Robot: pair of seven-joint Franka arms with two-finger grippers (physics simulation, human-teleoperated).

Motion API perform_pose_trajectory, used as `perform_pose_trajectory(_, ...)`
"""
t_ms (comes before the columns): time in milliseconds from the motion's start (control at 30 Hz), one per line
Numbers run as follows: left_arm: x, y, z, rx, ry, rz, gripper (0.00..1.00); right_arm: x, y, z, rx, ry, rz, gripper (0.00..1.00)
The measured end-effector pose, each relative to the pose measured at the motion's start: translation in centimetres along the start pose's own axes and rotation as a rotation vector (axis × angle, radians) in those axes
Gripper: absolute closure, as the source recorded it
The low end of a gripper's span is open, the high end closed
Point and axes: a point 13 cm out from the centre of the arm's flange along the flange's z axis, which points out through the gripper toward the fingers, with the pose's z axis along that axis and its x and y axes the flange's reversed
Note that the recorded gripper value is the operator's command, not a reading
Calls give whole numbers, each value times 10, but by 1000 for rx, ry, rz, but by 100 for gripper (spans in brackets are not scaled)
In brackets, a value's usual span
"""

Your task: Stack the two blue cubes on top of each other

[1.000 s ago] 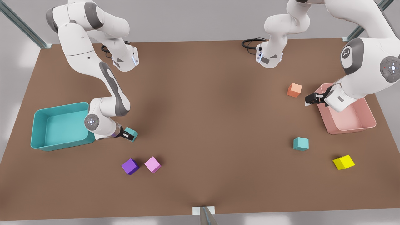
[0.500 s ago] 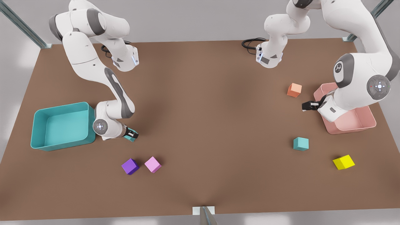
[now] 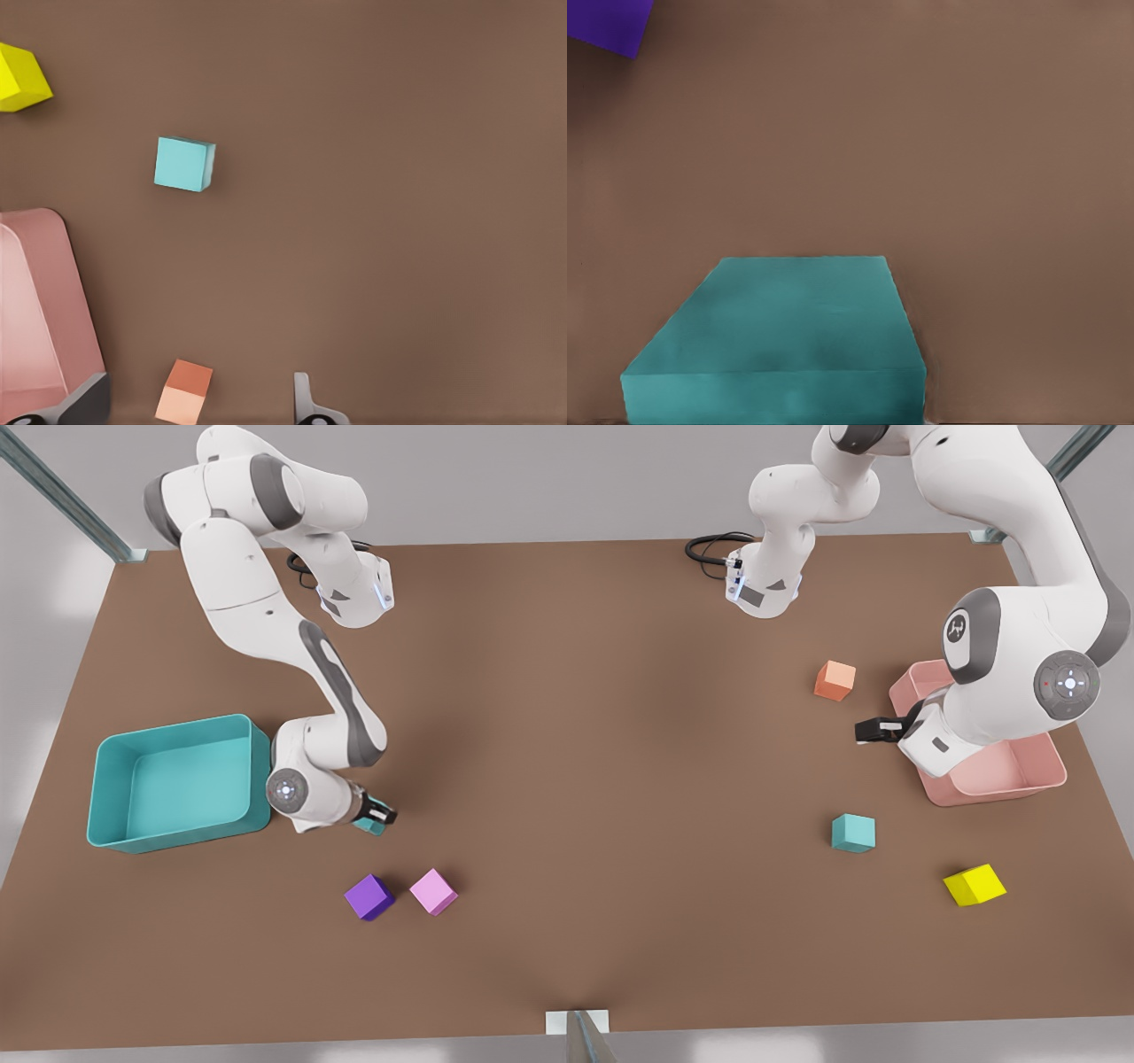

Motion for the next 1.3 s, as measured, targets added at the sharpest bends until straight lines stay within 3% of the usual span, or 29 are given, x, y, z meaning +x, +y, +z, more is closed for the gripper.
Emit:
perform_pose_trajectory(100, -5, 9, 11, 1, 10, -15, 0, 32, 75, -32, -87, 10, -77, 43)
perform_pose_trajectory(267, -31, 65, 103, 13, 45, -63, 0, 177, 278, -54, -201, 43, -282, 42)
perform_pose_trajectory(400, -73, 82, 161, 6, -6, -25, 0, 253, 393, -14, -249, 70, -275, 41)
perform_pose_trajectory(600, -109, 91, 218, -9, -53, 65, 0, 278, 425, 67, -167, -8, -152, 38)
perform_pose_trajectory(633, -113, 91, 223, -10, -59, 80, 0, 277, 425, 72, -162, -12, -125, 0)
perform_pose_trajectory(933, -138, 94, 272, -8, -98, 163, 0, 272, 435, 38, -193, -20, 75, 0)
perform_pose_trajectory(1033, -143, 94, 285, -9, -106, 184, 0, 238, 428, -24, -229, -25, 159, 0)
perform_pose_trajectory(1100, -147, 95, 294, -11, -111, 196, 0, 182, 398, -78, -229, -40, 236, 0)
perform_pose_trajectory(1233, -152, 96, 313, -16, -115, 218, 0, -12, 223, -120, -92, -74, 456, 0)
perform_pose_trajectory(1300, -153, 97, 319, -17, -116, 227, 0, -78, 125, -130, -22, -74, 524, 0)
